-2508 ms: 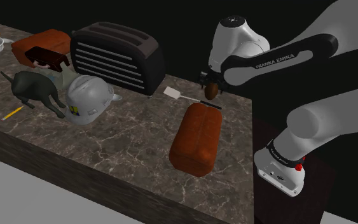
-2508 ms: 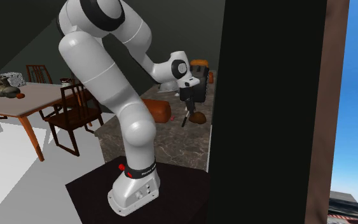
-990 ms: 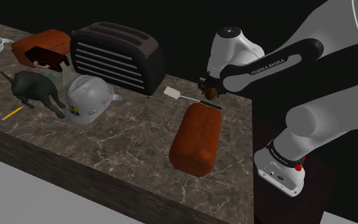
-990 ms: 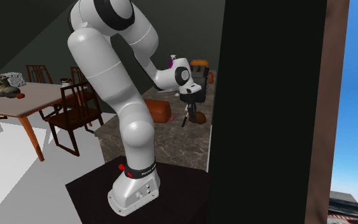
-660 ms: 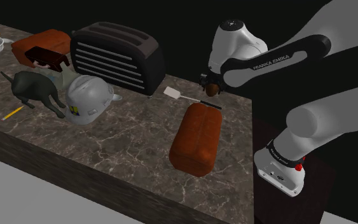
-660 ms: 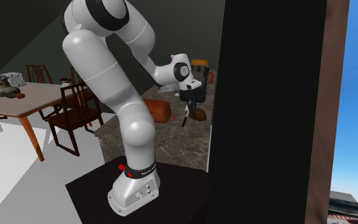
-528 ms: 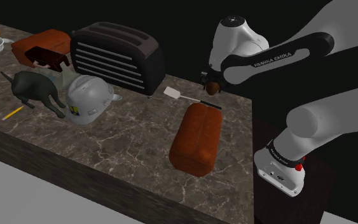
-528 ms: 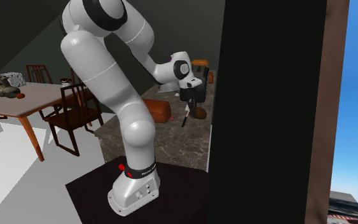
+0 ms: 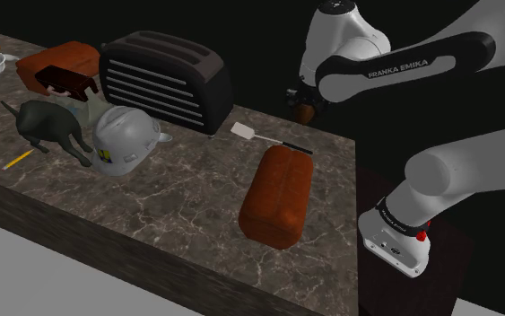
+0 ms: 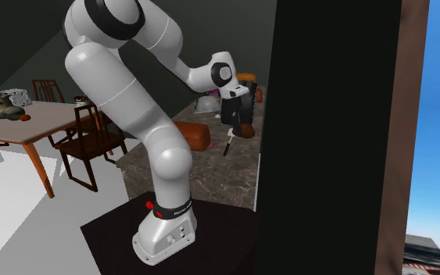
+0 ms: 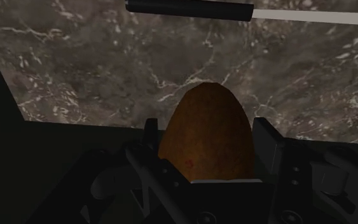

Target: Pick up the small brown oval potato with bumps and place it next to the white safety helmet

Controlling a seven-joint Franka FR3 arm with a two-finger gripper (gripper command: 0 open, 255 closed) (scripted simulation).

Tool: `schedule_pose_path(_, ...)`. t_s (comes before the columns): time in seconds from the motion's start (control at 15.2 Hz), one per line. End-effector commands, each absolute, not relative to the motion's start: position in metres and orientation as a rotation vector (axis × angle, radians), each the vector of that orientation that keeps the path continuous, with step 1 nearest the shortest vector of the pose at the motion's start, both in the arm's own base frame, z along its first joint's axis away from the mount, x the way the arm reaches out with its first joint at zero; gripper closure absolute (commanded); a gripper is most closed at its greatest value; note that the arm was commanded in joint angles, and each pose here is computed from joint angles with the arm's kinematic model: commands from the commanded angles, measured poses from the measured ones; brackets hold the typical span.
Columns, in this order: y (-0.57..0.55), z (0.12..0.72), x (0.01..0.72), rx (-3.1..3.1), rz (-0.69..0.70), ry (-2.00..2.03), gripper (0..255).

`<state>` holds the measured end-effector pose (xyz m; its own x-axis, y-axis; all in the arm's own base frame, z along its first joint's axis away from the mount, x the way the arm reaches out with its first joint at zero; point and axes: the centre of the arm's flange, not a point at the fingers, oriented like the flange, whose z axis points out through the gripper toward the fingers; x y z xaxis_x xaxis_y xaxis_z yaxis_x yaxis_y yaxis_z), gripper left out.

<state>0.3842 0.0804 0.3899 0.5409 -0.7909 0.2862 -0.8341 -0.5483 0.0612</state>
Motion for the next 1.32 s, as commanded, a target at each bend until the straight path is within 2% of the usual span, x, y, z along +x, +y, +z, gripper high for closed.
schedule_pose_path(0.0,0.081,0.401,0.384,2.586,0.335,-1.380,255)
schedule_pose_path(1.25,0.081,0.501,0.384,2.586,0.335,-1.380,255)
